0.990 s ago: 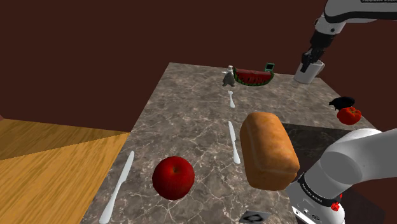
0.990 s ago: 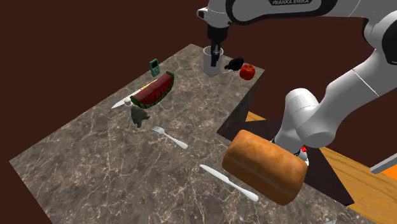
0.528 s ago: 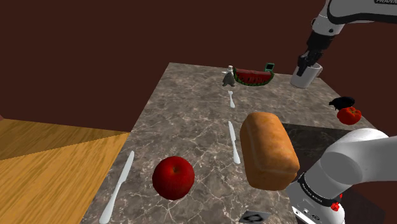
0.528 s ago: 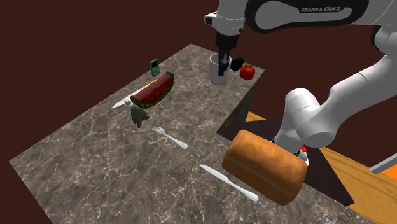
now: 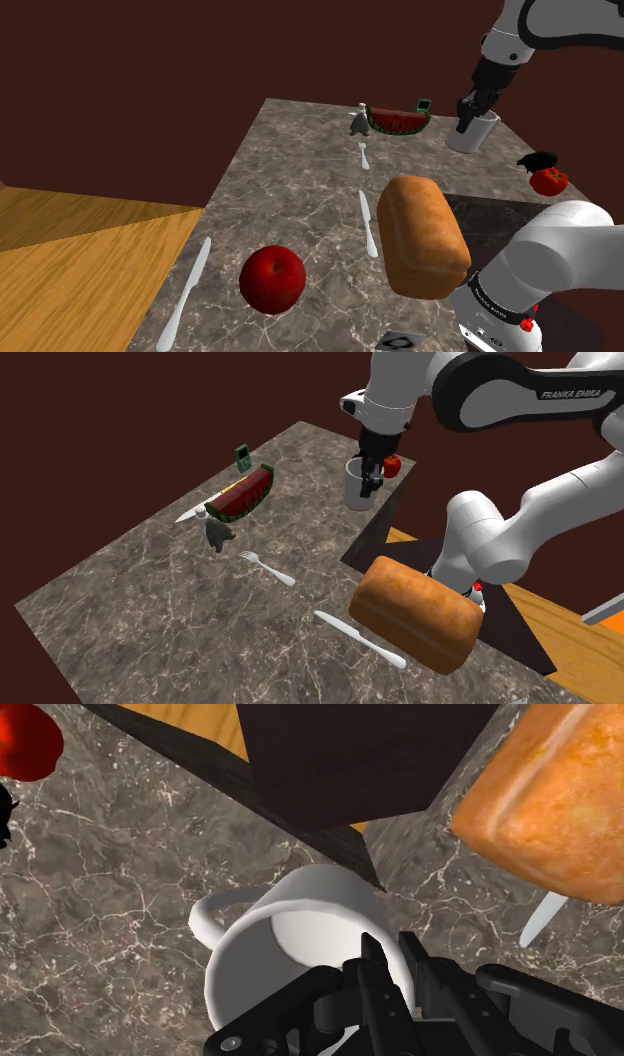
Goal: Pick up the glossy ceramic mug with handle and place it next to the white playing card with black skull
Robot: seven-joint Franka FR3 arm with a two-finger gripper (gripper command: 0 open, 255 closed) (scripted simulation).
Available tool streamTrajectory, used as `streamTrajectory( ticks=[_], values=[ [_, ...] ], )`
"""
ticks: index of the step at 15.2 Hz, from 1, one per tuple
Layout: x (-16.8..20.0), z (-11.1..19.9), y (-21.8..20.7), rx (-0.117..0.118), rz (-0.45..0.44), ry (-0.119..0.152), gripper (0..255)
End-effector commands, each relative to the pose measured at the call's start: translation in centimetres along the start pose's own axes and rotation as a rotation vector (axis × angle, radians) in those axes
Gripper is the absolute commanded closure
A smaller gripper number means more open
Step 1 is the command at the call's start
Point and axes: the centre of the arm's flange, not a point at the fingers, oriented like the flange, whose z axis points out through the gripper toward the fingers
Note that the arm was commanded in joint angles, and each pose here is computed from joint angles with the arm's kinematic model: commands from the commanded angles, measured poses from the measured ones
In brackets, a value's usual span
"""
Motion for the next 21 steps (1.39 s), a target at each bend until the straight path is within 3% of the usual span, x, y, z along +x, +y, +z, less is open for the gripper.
streamTrajectory(
  ticks=[1, 21],
  values=[
    [-1.0, -0.2, -2.6, 0.0, 0.001, 0.0, 255],
    [-10.2, -2.0, -27.3, 0.0, 0.001, 0.0, 255]
  ],
)
